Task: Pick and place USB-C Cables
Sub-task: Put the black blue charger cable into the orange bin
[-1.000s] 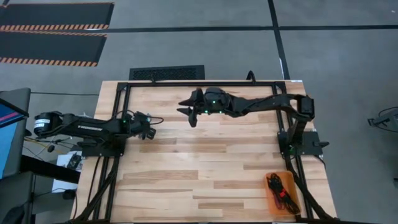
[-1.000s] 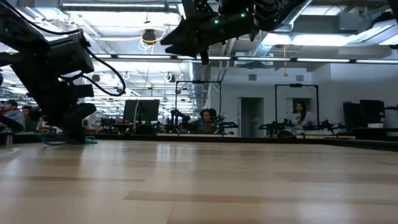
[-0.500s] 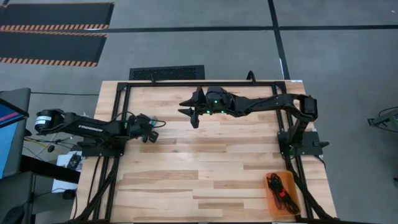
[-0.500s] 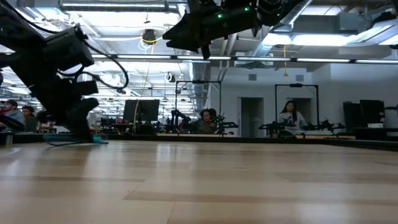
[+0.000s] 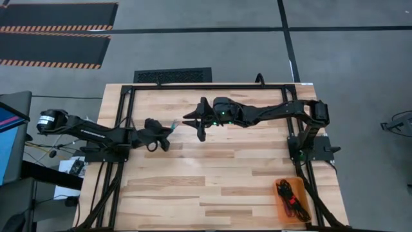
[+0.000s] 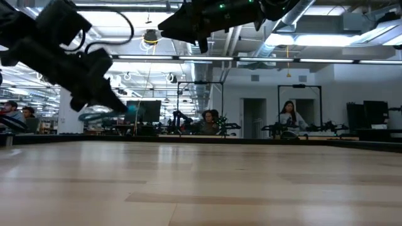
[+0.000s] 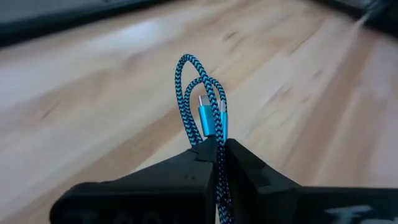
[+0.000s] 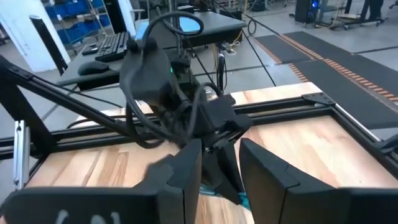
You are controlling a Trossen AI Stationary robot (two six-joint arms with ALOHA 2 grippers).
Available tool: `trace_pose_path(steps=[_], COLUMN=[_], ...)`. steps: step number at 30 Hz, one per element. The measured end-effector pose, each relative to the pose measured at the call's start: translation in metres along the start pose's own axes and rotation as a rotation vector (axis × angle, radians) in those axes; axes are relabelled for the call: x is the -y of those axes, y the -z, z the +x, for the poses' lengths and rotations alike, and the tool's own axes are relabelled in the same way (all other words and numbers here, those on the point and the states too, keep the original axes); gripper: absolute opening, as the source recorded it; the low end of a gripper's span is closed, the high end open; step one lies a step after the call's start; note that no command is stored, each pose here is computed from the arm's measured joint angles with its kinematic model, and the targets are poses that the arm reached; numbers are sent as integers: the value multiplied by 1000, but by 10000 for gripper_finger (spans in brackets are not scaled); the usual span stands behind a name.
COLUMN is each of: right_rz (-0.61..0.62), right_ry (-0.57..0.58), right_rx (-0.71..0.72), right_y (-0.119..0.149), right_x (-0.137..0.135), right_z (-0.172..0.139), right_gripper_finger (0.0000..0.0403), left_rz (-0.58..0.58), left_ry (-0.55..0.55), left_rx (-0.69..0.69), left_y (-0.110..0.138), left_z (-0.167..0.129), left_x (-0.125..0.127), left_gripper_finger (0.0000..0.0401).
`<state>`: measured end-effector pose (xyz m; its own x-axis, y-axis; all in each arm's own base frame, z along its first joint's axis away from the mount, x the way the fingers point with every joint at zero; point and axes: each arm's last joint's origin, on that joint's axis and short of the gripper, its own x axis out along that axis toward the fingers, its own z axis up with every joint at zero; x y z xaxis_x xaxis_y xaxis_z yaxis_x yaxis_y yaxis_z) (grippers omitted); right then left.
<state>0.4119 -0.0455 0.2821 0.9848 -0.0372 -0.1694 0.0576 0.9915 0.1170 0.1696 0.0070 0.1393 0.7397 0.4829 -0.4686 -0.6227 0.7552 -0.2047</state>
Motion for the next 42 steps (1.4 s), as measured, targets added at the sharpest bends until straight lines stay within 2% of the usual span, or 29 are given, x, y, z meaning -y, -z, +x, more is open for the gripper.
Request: trace_pose_path(steps=[5,13,21,29,35,42], right_rz=[-9,-6,-19,-130,-226,-240], right_ry=[14,3,-20,-67,-151,-192], right_rx=[-3,-5,9,62,96,130], right_y=[1,1,1,-3,-3,-5], right_x=[-1,-8,-16,-35,-55,-70], right_z=[0,1,1,1,0,-1], right_gripper_finger=[128,128,128,132,174,237], left_rz=[7,90,136,158,185,183], left_ry=[111,330,417,555,632,695], left_rx=[115,253,348,525,579,598], left_y=[-12,-26,-30,-41,-42,-42], left_z=[-3,-13,-24,-42,-50,-56], left_x=[11,29,41,53,59,62], left_gripper_finger=[1,0,0,0,0,0])
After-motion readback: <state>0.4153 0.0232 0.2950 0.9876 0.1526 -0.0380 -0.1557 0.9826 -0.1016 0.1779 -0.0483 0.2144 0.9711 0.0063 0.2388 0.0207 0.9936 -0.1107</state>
